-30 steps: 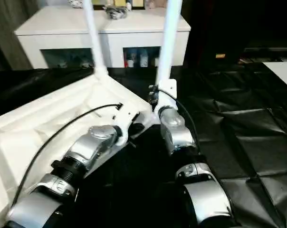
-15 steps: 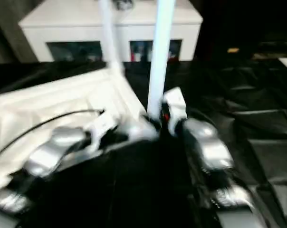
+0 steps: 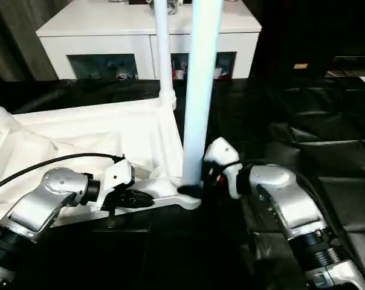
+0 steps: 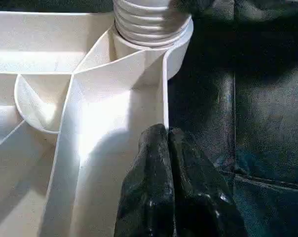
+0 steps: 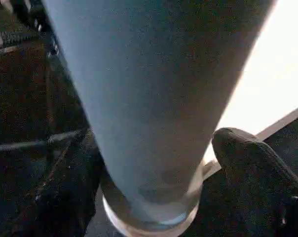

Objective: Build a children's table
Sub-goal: Rotate leg to tighten

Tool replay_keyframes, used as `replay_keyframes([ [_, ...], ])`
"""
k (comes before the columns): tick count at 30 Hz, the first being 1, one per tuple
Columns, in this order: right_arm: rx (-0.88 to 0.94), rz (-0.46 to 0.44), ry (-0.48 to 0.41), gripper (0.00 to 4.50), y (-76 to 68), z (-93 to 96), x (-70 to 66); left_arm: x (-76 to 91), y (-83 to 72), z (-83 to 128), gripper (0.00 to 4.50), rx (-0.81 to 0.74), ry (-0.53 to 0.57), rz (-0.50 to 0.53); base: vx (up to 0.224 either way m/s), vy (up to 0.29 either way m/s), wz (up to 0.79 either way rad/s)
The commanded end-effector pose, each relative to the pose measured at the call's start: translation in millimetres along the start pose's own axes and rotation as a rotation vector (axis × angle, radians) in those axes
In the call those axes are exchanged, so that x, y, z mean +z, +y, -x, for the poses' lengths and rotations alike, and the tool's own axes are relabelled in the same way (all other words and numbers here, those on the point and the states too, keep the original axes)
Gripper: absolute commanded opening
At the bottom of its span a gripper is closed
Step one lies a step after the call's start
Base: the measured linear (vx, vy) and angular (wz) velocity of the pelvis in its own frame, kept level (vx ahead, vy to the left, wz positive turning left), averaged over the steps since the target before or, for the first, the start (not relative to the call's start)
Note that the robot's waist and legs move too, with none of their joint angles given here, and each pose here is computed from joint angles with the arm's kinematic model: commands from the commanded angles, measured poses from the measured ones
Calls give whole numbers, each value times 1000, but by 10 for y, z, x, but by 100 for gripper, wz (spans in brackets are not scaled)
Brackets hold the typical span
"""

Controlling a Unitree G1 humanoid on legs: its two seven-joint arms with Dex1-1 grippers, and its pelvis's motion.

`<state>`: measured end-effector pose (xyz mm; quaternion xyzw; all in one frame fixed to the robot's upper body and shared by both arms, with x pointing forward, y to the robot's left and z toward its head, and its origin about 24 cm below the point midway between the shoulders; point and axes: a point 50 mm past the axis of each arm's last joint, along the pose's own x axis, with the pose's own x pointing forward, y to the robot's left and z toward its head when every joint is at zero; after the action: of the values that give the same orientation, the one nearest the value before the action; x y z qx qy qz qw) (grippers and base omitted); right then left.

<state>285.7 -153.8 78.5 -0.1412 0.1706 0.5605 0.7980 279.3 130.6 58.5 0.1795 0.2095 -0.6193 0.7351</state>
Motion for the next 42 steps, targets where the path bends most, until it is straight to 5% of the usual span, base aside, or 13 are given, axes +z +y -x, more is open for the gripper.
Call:
replay_keyframes([
  [1, 9, 36, 26, 371, 0, -1, 15, 53, -49, -19, 0, -40, -19, -19, 0, 0, 0],
  [11, 16, 41, 31, 371, 5, -58, 2, 45, -39, -6, 0, -31, -15, -19, 0, 0, 0],
  [21, 29, 10, 21, 283, 18, -70, -26, 14, -33, 16, 0, -27, -3, -9, 0, 0, 0],
  [29, -75, -55, 7, 269, -52, -116, -94, -27, -18, 10, 0, -4, 14, 19, 0, 0, 0],
  [33, -353, -242, -22, 268, -206, -306, -145, -24, 191, -107, 0, 223, 5, 125, 0, 0, 0],
  [37, -453, -330, -23, 268, -216, -437, -160, 19, 286, -200, 0, 338, -10, 179, 0, 0, 0],
  [39, -651, -447, -6, 267, -245, -648, -186, 89, 405, -355, 0, 500, -14, 299, 0, 0, 0],
  [42, -747, -490, 19, 267, -265, -722, -211, 131, 452, -415, 0, 563, -11, 320, 0, 0, 0],
])
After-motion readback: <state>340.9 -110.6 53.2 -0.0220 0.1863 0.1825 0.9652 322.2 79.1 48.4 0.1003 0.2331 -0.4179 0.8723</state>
